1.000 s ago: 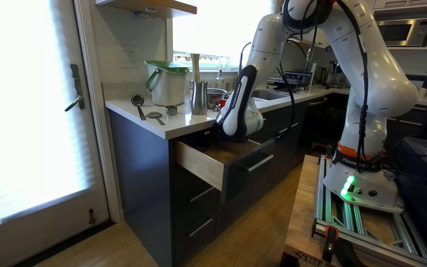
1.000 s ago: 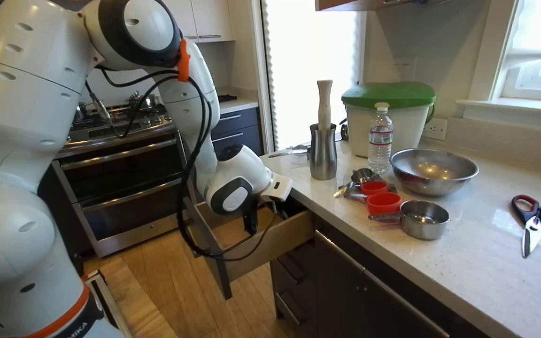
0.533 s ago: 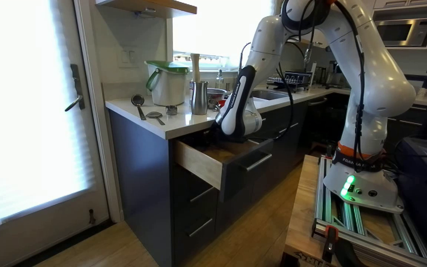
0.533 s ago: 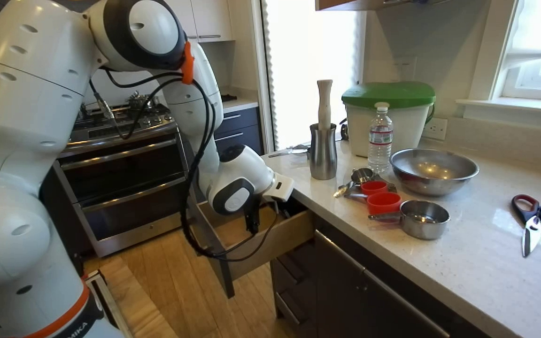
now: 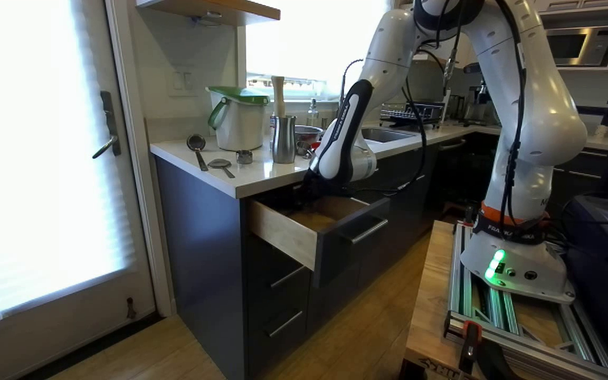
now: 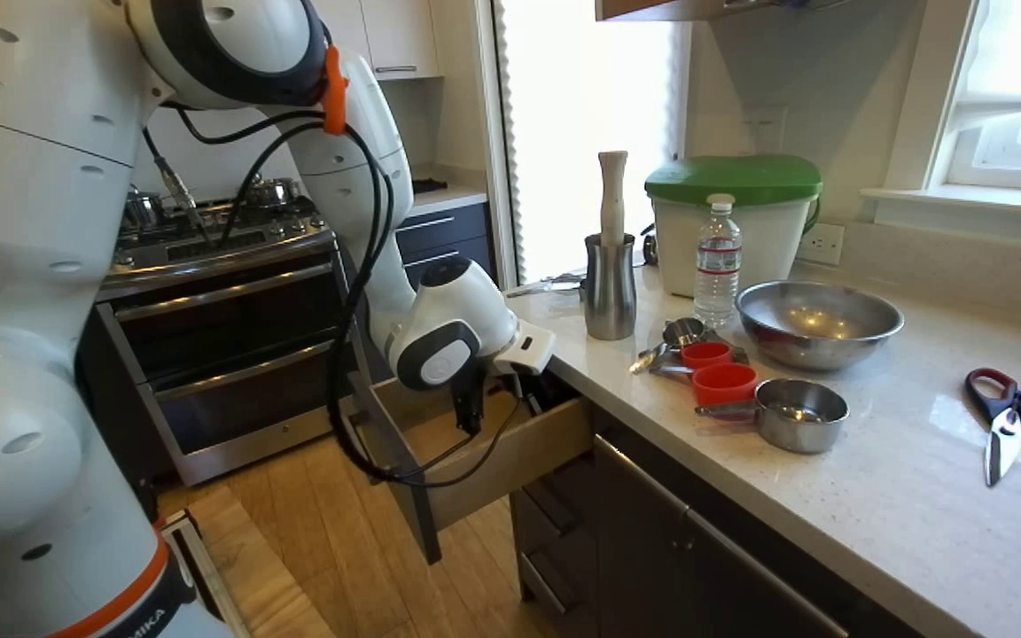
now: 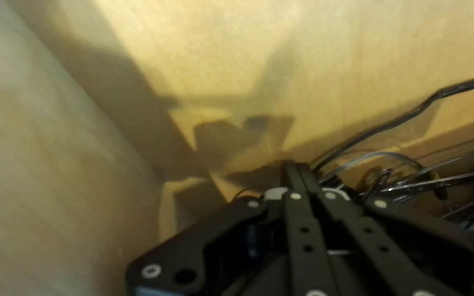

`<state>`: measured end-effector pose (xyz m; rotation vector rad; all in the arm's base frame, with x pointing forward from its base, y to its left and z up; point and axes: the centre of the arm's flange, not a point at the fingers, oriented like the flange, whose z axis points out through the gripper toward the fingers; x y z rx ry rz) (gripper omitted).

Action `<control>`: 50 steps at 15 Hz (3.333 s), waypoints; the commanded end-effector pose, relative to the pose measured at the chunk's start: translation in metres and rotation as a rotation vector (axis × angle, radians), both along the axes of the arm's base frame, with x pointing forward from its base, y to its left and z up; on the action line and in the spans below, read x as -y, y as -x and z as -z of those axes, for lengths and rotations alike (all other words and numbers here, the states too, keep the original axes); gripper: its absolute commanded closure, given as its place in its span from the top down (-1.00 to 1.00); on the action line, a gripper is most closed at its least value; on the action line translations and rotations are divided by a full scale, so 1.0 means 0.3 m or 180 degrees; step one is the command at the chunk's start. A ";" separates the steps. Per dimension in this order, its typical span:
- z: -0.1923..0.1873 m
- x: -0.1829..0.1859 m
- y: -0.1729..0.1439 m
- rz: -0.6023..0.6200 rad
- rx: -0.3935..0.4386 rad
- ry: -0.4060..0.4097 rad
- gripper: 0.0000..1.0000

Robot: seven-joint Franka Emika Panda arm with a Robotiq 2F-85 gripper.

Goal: Remove the object from the drawer

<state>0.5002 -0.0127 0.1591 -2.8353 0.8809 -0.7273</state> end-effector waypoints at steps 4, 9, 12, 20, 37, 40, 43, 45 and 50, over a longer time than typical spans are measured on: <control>-0.128 0.043 0.084 -0.0070 -0.0271 -0.0145 -1.00; -0.171 0.017 0.142 -0.0260 -0.0918 -0.0377 -1.00; -0.204 0.006 0.196 -0.0469 -0.1332 -0.0464 -1.00; -0.290 -0.018 0.267 -0.0731 -0.1574 -0.0515 -1.00; -0.885 -0.078 0.361 -0.1357 0.0048 -0.0187 1.00; -0.867 -0.031 0.394 -0.1484 -0.0103 -0.0081 0.99; -0.790 0.021 0.408 -0.1617 -0.0573 -0.0057 1.00; -0.709 0.044 0.411 -0.1652 -0.0975 -0.0168 1.00; -0.656 0.032 0.435 -0.1637 -0.1236 -0.0306 1.00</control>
